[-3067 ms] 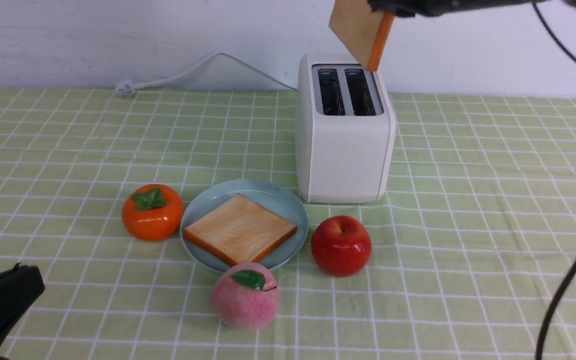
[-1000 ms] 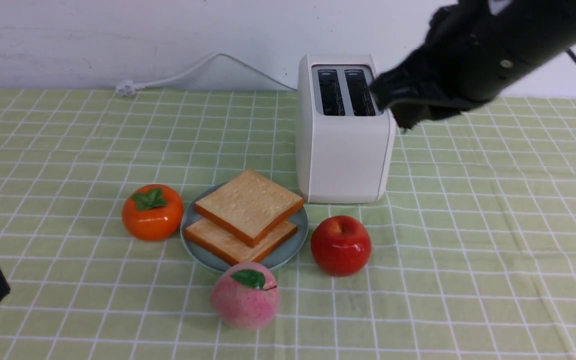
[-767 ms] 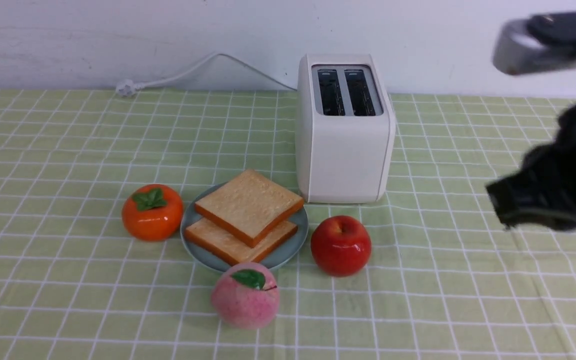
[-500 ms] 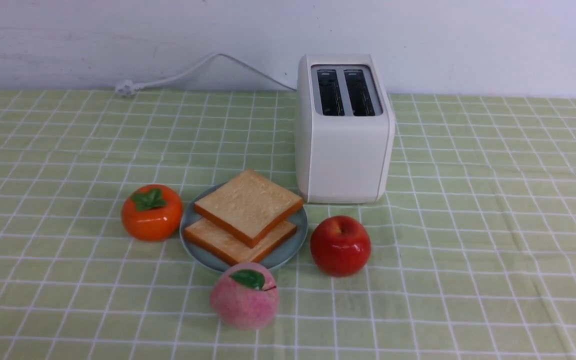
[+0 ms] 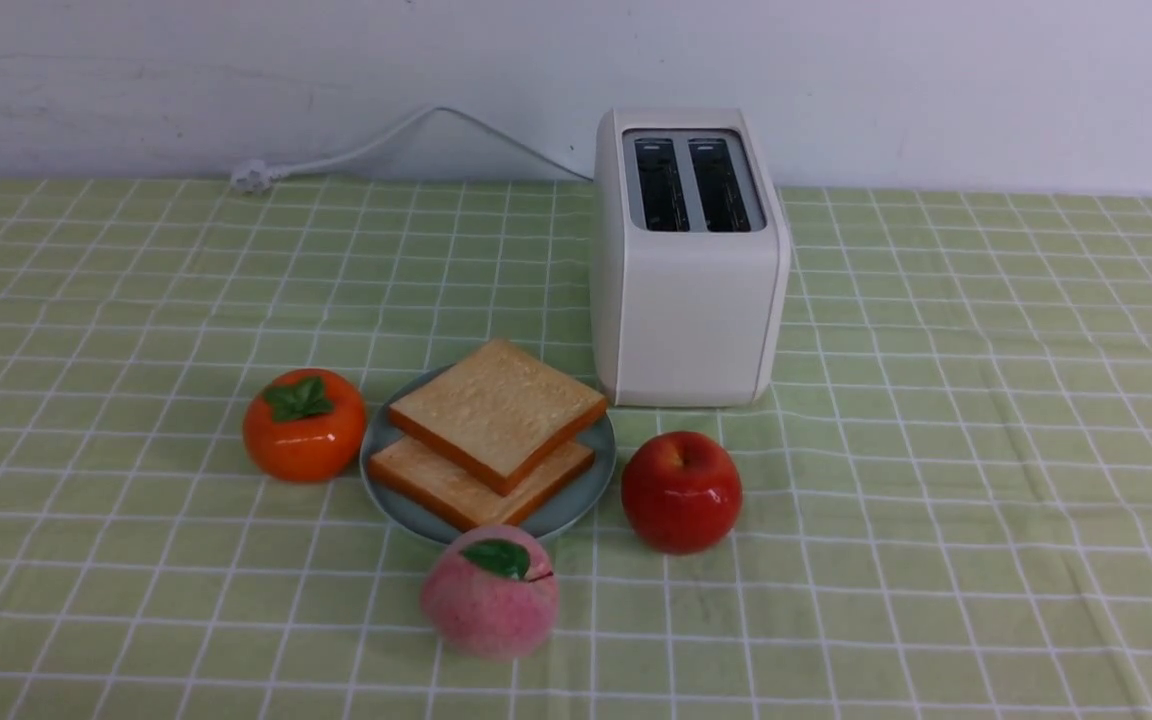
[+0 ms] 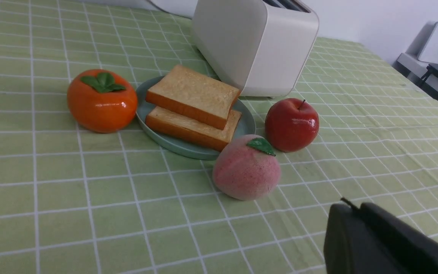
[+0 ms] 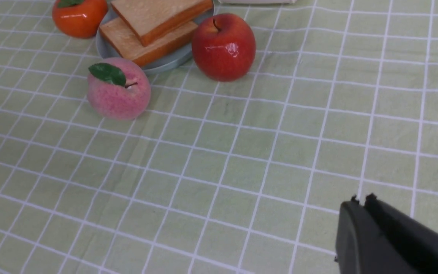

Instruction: Take toasted bread from bread machine on green coffee tablecloth place on plate.

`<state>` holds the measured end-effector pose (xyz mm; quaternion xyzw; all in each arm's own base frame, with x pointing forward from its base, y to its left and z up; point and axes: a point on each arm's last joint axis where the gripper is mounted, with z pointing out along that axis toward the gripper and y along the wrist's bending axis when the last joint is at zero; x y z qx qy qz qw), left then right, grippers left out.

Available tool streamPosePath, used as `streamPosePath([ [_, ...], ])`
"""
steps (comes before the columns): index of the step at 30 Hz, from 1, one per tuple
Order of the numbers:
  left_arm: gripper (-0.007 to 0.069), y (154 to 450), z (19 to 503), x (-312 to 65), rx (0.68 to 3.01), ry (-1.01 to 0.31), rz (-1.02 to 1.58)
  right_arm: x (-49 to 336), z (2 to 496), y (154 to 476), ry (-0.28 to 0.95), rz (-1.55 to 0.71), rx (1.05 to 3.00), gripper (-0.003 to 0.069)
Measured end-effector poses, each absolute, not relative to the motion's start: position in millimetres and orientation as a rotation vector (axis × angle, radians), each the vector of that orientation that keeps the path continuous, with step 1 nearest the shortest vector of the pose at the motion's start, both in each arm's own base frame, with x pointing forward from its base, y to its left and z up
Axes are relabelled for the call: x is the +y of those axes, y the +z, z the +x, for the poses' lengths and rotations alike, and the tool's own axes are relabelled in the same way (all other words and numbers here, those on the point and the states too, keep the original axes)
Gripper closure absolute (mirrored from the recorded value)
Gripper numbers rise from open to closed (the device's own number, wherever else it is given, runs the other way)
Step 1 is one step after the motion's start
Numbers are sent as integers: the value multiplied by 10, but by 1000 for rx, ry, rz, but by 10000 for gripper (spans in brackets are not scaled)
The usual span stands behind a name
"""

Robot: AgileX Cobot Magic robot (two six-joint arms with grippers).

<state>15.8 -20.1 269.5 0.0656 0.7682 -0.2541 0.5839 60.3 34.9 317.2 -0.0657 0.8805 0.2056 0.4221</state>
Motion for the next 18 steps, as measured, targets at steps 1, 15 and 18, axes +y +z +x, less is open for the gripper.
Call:
streamPosePath([
  [1,603,2695,158,-201,1793,-593,153,347,600,3166,513,-165,2209,637],
  [15,589,2694,158,-201,1794,-593,153,88,563,2471,209,9,1951,678],
  [18,589,2694,158,-201,1794,-593,153,60,544,2067,149,17,1874,678],
])
